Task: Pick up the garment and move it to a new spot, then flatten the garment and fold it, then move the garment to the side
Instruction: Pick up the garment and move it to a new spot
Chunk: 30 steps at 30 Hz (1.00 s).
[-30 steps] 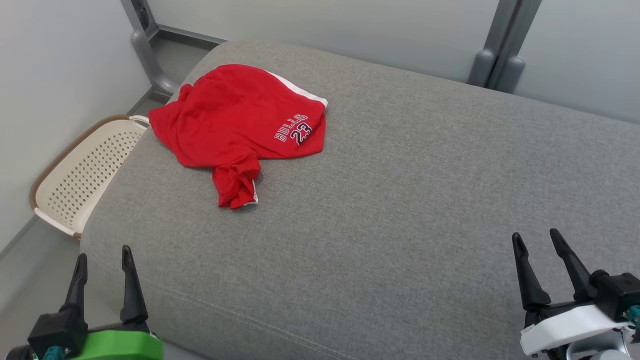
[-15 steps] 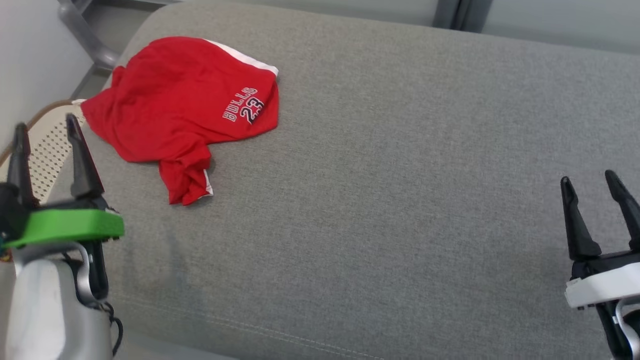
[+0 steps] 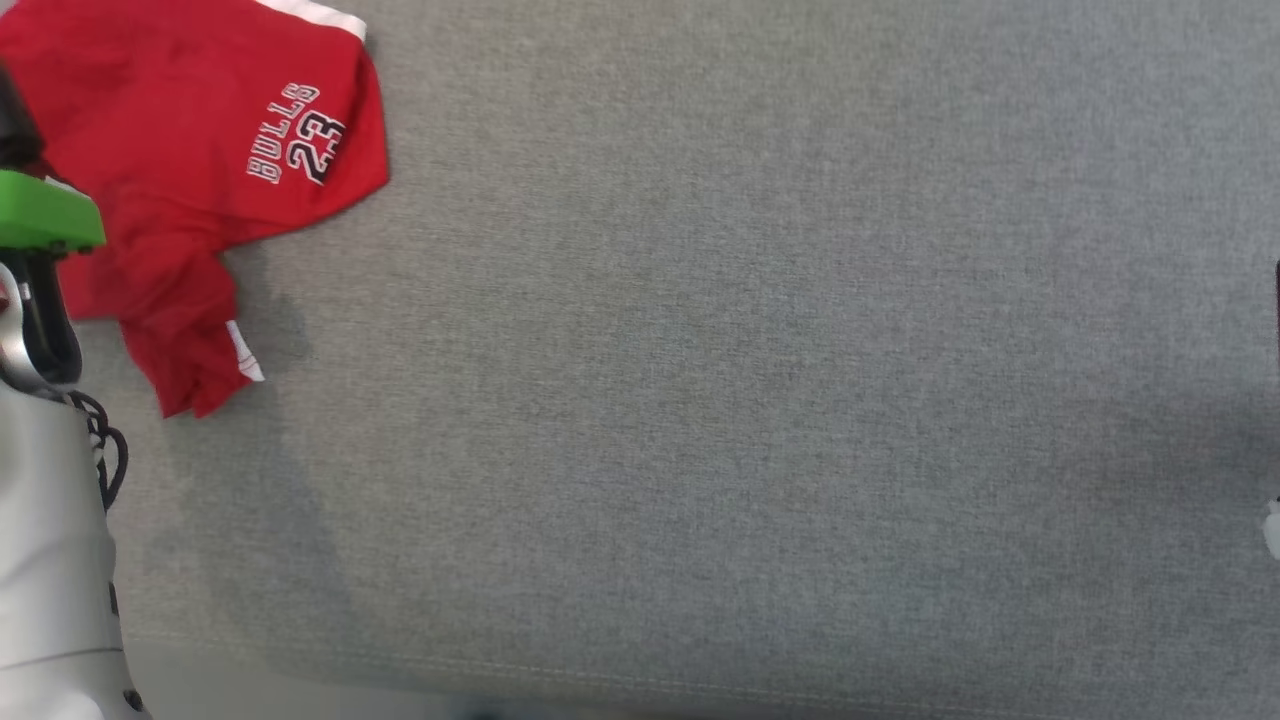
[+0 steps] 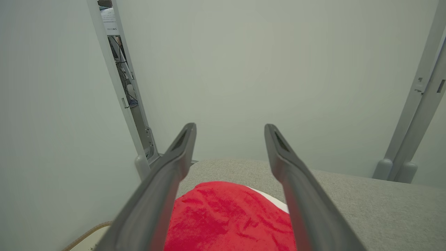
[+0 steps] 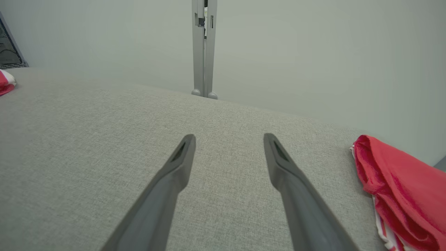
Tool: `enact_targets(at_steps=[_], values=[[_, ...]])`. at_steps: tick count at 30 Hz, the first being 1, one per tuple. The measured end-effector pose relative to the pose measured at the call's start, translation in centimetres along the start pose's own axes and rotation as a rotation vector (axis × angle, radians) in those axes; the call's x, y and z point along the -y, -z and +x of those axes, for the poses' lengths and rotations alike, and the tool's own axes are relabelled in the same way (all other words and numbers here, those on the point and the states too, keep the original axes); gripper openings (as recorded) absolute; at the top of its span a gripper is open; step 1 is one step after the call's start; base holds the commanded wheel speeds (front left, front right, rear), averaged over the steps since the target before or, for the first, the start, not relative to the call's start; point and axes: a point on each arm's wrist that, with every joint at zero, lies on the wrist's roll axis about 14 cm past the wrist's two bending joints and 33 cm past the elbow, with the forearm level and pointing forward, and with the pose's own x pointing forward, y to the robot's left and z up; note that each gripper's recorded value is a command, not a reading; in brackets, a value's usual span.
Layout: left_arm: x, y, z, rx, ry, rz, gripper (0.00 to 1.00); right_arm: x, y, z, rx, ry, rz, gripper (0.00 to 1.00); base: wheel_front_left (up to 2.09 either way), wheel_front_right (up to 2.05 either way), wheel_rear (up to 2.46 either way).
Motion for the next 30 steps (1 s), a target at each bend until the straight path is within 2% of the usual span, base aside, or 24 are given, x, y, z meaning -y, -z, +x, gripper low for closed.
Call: enact_targets(at_steps=[8,13,18,22,23,24,25,30], values=[[1.5,8.2,3.1,-0.220,0.022,0.015,1.00,2.3,2.7,-0.2,-0.081,0.039,-0.043,1.00,0.00,0.00,0.00],[1.4,14.3,2.6,-0.449,-0.017,-0.042,1.00,3.1,3.9,-0.5,-0.118,0.054,-0.057,1.00,0.00,0.00,0.00],[1.7,18.3,1.3,-0.640,-0.011,-0.047,1.00,3.6,4.2,-0.7,-0.137,0.068,-0.069,1.00,0.00,0.00,0.00],[1.5,19.2,0.9,-0.725,-0.016,-0.060,1.00,3.5,4.2,-0.6,-0.138,0.064,-0.072,1.00,0.00,0.00,0.00],[1.5,19.4,0.8,-0.735,-0.016,-0.062,0.67,3.5,4.2,-0.6,-0.140,0.062,-0.071,1.00,0.00,0.00,0.00],[1.4,19.4,0.8,-0.737,-0.016,-0.061,0.22,3.4,4.2,-0.6,-0.140,0.061,-0.071,1.00,0.00,0.00,0.00],[1.4,19.4,0.8,-0.738,-0.016,-0.059,0.00,3.4,4.2,-0.6,-0.140,0.061,-0.071,1.00,0.00,0.00,0.00],[1.3,19.0,0.9,-0.726,-0.011,-0.055,0.00,3.5,4.1,-0.8,-0.138,0.068,-0.065,1.00,0.00,0.00,0.00]])
